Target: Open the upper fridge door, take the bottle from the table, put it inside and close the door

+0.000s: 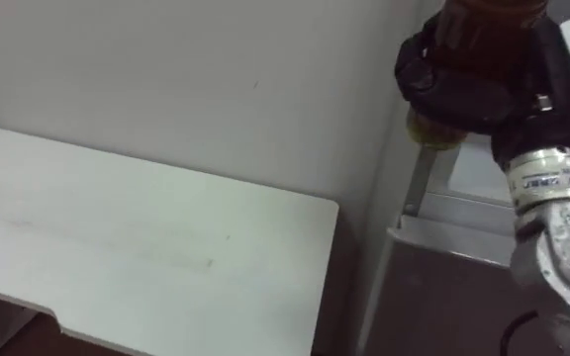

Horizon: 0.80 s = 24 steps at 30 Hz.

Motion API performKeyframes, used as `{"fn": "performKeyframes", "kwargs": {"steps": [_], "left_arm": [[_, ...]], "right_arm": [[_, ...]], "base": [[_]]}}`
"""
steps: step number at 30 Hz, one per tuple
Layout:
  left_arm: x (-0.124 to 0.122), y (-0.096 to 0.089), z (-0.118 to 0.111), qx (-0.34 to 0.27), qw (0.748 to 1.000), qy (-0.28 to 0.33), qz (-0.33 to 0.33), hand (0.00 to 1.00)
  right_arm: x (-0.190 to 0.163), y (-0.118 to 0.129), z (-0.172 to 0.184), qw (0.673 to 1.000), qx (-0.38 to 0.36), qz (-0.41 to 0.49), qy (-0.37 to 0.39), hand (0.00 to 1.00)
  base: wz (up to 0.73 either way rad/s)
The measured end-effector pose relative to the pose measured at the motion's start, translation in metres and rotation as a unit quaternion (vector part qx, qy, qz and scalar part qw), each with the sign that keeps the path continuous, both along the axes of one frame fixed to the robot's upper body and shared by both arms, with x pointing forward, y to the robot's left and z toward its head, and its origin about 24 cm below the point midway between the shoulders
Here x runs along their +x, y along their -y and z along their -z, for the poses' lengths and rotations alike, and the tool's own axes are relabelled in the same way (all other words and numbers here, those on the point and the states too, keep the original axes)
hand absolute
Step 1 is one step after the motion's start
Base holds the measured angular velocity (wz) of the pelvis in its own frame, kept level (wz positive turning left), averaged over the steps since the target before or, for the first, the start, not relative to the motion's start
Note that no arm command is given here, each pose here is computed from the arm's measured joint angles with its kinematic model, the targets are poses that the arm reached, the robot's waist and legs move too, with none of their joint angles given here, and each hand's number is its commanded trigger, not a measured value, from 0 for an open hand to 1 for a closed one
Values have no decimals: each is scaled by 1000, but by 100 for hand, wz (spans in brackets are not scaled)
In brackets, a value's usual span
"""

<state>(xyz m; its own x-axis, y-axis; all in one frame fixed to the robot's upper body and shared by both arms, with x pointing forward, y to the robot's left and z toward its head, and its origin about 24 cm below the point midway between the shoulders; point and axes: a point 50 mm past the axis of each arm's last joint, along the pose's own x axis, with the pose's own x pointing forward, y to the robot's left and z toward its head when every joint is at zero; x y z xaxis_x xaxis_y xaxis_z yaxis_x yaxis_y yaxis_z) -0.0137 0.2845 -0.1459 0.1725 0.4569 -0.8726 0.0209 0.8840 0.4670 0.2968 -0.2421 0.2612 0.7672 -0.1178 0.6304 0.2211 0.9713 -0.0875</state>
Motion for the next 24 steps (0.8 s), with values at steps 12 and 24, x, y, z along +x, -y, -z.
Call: {"fn": "performKeyframes", "kwargs": {"steps": [12, 24], "left_arm": [[0, -4, -2, 0, 1000, 11, -12, 0], [0, -6, -3, 2, 1000, 18, -13, 0]], "right_arm": [[-15, 35, -22, 996, 31, 74, 48, 100], [-10, 56, -9, 992, 71, 104, 18, 100]], "base": [[-14], [-7]]}}
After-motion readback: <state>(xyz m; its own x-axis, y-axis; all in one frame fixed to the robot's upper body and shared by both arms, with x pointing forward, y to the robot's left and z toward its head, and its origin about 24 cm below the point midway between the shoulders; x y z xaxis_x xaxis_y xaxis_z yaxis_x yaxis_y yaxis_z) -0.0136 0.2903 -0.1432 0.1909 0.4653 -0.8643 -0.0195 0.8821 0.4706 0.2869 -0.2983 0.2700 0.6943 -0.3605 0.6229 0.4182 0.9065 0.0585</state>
